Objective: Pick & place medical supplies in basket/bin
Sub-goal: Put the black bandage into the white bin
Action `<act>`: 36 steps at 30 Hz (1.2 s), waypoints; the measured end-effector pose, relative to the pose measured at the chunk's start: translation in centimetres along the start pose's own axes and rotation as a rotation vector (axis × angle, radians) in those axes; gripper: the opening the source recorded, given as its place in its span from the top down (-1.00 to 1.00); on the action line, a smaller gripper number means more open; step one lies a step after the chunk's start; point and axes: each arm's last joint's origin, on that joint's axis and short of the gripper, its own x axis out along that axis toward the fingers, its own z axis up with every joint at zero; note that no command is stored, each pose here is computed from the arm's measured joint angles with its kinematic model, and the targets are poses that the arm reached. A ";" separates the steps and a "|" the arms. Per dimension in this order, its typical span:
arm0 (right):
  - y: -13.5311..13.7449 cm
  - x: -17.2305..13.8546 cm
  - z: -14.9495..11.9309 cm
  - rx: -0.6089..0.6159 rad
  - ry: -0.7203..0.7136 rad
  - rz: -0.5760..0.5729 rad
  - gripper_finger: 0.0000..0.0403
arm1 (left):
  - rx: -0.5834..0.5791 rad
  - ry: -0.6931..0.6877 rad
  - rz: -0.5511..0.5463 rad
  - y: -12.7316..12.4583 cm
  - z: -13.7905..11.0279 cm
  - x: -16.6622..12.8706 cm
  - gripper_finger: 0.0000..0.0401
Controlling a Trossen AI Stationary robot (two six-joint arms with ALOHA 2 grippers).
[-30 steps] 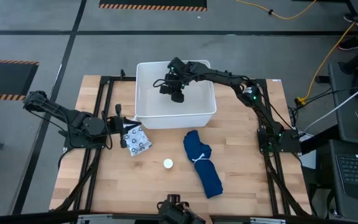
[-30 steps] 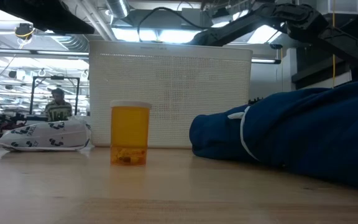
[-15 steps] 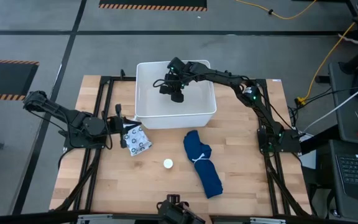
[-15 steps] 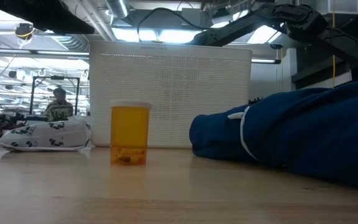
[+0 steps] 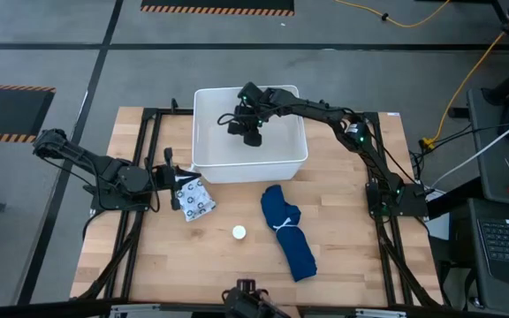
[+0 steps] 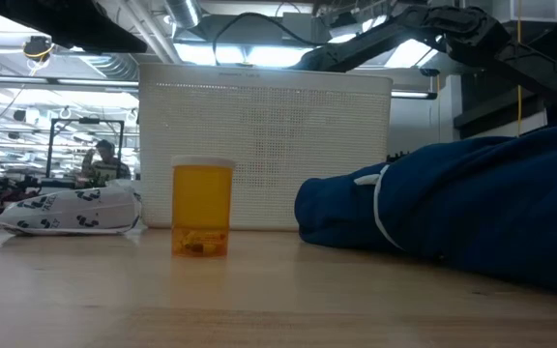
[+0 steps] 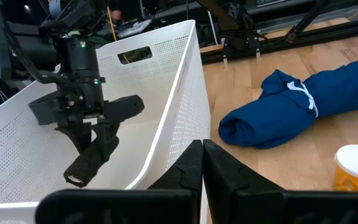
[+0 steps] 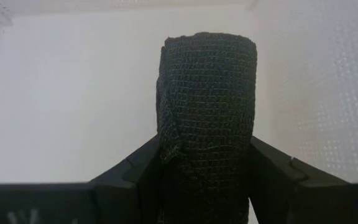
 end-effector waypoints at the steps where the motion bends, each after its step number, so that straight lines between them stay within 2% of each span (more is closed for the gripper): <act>1: 0.1 0.0 0.0 -0.001 0.003 0.001 0.08 | 0.000 0.000 0.000 0.0 0.0 0.0 0.97; 17: 0.3 0.1 0.4 -0.014 -0.016 -0.004 0.09 | 0.000 0.000 0.000 0.0 0.0 0.0 0.96; 27: 0.3 0.1 0.4 -0.014 -0.018 -0.003 0.28 | 0.000 0.000 0.000 0.0 0.0 0.0 0.98; 30: 0.3 0.1 0.4 -0.015 -0.023 -0.004 0.21 | 0.000 0.000 0.000 0.0 0.0 0.0 0.97; 36: 0.3 0.1 0.4 -0.015 -0.023 -0.005 -0.09 | 0.000 0.000 0.000 0.0 0.0 0.0 0.99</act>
